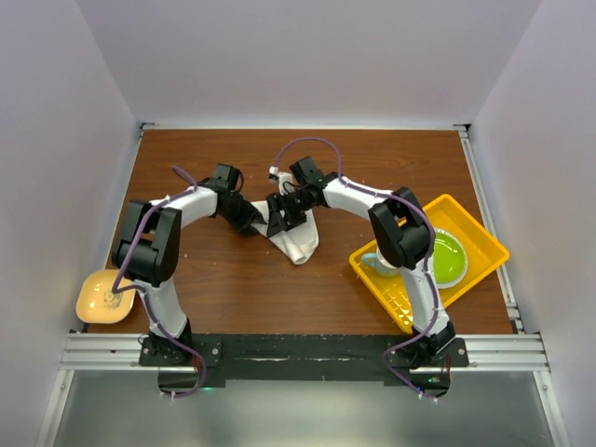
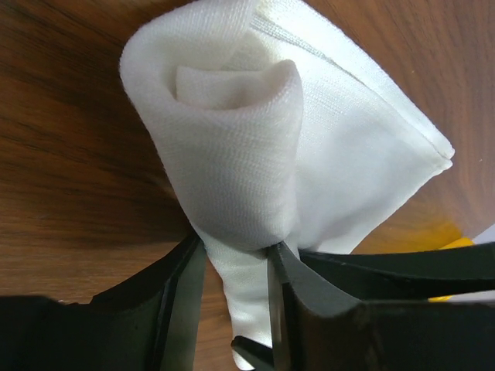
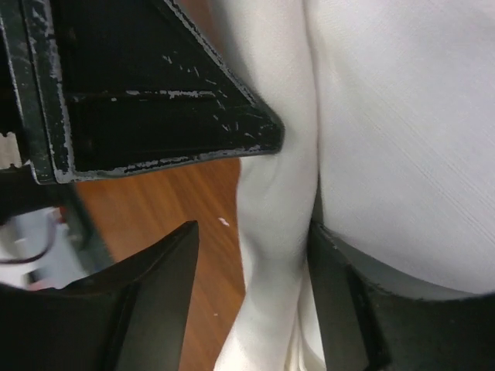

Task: Fold the napkin, place the utensils inside, and roll it up
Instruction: Roll the napkin with the utensil

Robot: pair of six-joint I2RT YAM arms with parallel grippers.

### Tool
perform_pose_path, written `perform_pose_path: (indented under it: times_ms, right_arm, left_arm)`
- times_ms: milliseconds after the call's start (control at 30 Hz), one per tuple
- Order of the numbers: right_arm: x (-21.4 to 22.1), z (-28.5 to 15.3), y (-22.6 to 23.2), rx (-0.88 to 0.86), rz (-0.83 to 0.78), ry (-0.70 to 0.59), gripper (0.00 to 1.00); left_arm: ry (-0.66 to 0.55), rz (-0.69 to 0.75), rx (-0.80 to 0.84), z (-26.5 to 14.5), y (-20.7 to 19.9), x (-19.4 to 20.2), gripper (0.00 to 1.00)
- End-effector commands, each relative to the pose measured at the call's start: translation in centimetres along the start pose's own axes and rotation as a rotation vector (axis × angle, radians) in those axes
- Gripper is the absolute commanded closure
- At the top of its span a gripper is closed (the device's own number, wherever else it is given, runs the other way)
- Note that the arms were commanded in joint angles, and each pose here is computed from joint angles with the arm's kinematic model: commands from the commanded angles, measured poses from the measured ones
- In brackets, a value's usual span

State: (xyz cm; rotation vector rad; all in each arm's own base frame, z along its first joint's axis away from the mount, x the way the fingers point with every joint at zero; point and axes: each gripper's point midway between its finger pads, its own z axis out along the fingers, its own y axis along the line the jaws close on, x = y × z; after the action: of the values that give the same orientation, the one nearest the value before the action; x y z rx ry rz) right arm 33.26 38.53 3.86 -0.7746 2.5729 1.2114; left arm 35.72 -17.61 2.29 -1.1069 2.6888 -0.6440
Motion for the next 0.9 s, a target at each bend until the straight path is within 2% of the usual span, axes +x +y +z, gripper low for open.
perform_pose_path:
  times_ms: [0,167,367,567,667,767,800,867]
  right_arm:
    - [-0.8,-2.5,-1.1,0.354,-0.176,-0.023,0.31]
    - [-1.7,-2.7,-0.7,0.600,-0.344,-0.063,0.22]
    - [-3.0,-1.7,0.7,0.722,-0.470,-0.115,0.22]
    - [-2.7,0.5,1.0,0.820,-0.581,-0.097,0.25]
    - [-2.0,1.4,0.7,0.867,-0.618,-0.071,0.33]
    - [-1.3,2.0,0.3,0.880,-0.622,-0.065,0.51]
    - [-0.7,2.2,-0.2,0.882,-0.608,-0.055,0.61]
    - [-0.3,2.0,-0.7,0.892,-0.596,-0.046,0.70]
  left_arm:
    - [0.007,0.013,-0.032,0.4,1.0,0.3,0.71]
    - [0.029,0.010,-0.017,0.2,0.6,0.7,0.72]
    - [0.037,-0.004,-0.015,0.1,0.6,0.9,0.73]
    - [0.053,-0.026,-0.003,0.0,0.5,1.3,0.73]
    - [0.057,-0.032,0.002,-0.1,0.4,1.4,0.73]
    - [0.061,-0.039,0.012,-0.3,0.3,1.5,0.73]
    - [0.060,-0.039,0.018,-0.5,0.2,1.6,0.72]
    - [0.049,-0.036,0.023,-0.8,0.3,1.3,0.70]
